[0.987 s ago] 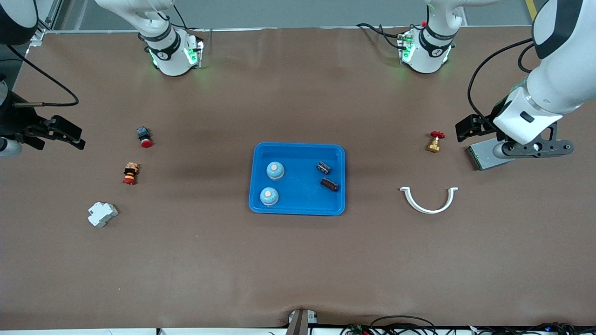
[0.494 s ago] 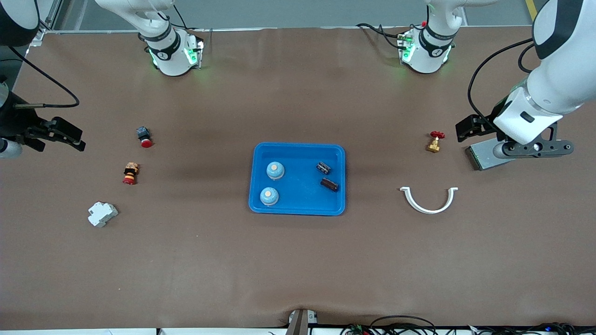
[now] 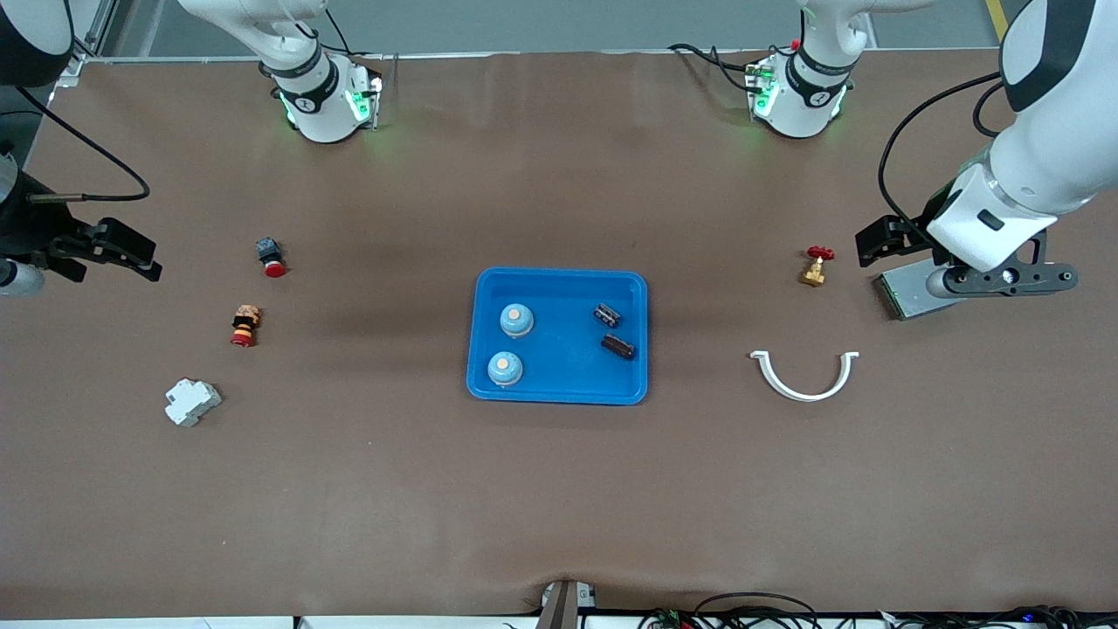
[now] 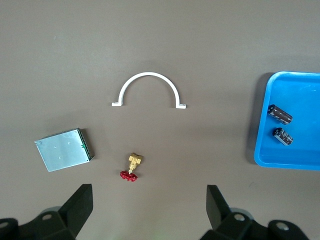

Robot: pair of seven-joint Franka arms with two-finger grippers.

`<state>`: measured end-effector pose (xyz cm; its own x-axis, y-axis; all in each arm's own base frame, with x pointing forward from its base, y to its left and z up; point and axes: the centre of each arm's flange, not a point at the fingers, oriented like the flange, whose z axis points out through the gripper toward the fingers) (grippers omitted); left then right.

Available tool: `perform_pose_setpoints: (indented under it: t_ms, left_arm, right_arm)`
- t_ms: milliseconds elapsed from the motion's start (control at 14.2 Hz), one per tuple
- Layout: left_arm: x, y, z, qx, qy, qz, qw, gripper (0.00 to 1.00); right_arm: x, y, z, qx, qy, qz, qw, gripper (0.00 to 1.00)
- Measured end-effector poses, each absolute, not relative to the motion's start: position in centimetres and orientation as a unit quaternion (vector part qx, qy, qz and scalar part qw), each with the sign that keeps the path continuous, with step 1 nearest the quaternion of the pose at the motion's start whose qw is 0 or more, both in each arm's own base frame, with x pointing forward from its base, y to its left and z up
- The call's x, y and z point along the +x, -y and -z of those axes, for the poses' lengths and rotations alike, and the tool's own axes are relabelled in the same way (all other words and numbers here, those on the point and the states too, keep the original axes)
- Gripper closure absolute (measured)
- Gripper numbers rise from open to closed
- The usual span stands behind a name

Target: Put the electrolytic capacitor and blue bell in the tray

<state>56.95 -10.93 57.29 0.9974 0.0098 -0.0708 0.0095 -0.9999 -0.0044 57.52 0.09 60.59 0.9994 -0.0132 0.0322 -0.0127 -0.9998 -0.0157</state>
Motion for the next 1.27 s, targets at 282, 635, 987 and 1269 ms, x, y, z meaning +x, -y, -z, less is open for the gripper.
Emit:
perform_pose_setpoints:
  t_ms: [282,635,987,1269]
  left_arm:
    - [57.2,9.6,-57.3,-0.999,0.016,-0.036,0.002,0.00]
    - [57.3,9.4,-57.2,-0.999,0.019,-0.037,0.002,0.00]
    - [57.4,9.2,-57.6,-0.999,0.020,-0.031,0.001,0.00]
    - [57.6,9.0,-58.3,-1.000,0.018,-0.020,-0.002,0.00]
  right_arm:
    - [57.0,0.5,-61.0,-1.000,-0.012,0.011,0.008,0.00]
    - [57.0,1.0,-60.9,-1.000,-0.017,0.009,0.007,0.00]
    - [57.0,0.9,-60.7,-1.000,-0.016,0.010,0.008,0.00]
    - [57.0,0.9,-60.5,-1.000,-0.016,0.009,0.008,0.00]
